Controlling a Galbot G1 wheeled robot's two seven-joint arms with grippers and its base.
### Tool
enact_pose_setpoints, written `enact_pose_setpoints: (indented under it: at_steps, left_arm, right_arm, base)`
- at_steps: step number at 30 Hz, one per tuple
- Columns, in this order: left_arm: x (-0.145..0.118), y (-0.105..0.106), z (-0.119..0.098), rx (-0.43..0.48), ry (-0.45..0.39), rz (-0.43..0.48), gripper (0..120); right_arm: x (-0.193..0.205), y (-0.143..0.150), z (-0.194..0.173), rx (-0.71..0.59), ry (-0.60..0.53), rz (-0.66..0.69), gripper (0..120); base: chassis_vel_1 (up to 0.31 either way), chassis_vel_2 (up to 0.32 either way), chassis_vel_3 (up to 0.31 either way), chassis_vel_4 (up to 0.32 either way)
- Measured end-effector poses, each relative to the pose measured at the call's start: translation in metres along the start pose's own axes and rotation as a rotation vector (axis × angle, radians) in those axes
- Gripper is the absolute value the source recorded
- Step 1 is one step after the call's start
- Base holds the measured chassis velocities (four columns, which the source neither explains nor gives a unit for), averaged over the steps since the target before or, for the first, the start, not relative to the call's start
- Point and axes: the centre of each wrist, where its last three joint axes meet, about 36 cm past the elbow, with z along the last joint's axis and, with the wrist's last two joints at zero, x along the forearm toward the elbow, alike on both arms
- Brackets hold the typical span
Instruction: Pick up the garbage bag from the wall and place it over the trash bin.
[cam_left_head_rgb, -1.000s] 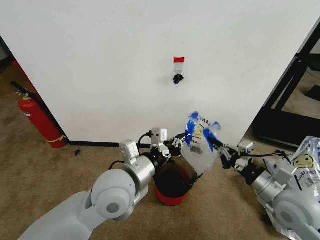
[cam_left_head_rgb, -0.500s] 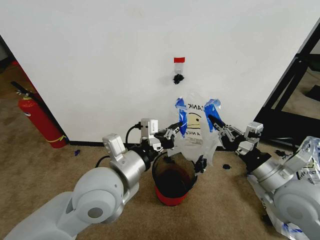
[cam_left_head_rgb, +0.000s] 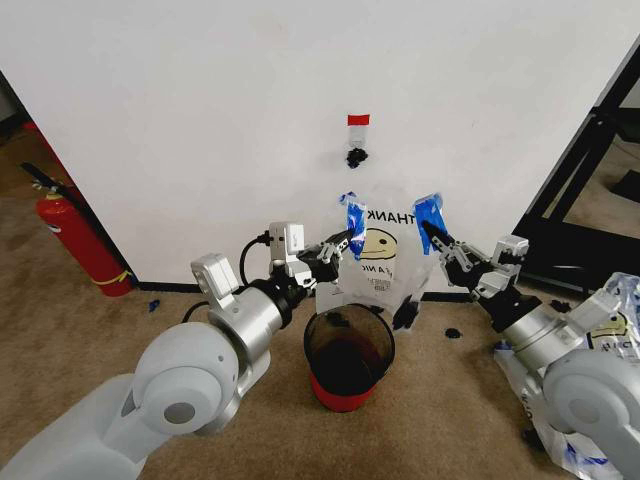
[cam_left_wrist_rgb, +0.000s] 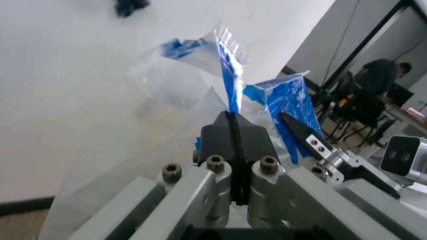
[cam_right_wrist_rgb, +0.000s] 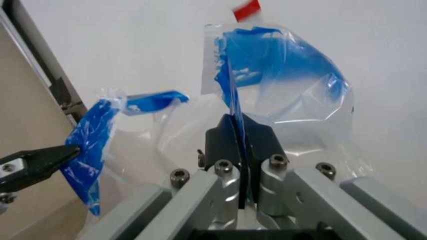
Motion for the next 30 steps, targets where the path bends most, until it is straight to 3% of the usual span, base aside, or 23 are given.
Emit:
enact_pose_setpoints:
  at_steps: [7, 12, 19, 27, 30]
  left_arm:
    - [0.011, 0.006, 0.011, 0.037, 0.015, -0.065, 0]
    - [0.017, 0.008, 0.011, 0.045, 0.018, -0.074, 0]
    - [-0.005, 0.024, 0.044, 0.104, 0.035, -0.134, 0]
    - [-0.008, 0.031, 0.057, 0.108, 0.053, -0.162, 0]
    - [-0.007, 0.045, 0.067, 0.090, 0.068, -0.206, 0]
  right_arm:
    - [-0.006, 0.000, 0.042, -0.101, 0.032, 0.064, 0]
    - [-0.008, 0.001, 0.047, -0.117, 0.034, 0.064, 0]
    - [-0.011, -0.002, 0.068, -0.136, 0.045, 0.094, 0]
    - [-0.004, -0.005, 0.070, -0.130, 0.055, 0.118, 0]
    - [0.002, -0.007, 0.090, -0.161, 0.081, 0.148, 0]
  base:
    - [0.000, 0.000, 0.000, 0.000]
    - [0.000, 0.000, 0.000, 0.000]
    - [0.000, 0.000, 0.000, 0.000]
    - [0.000, 0.000, 0.000, 0.000]
    - [0.000, 0.000, 0.000, 0.000]
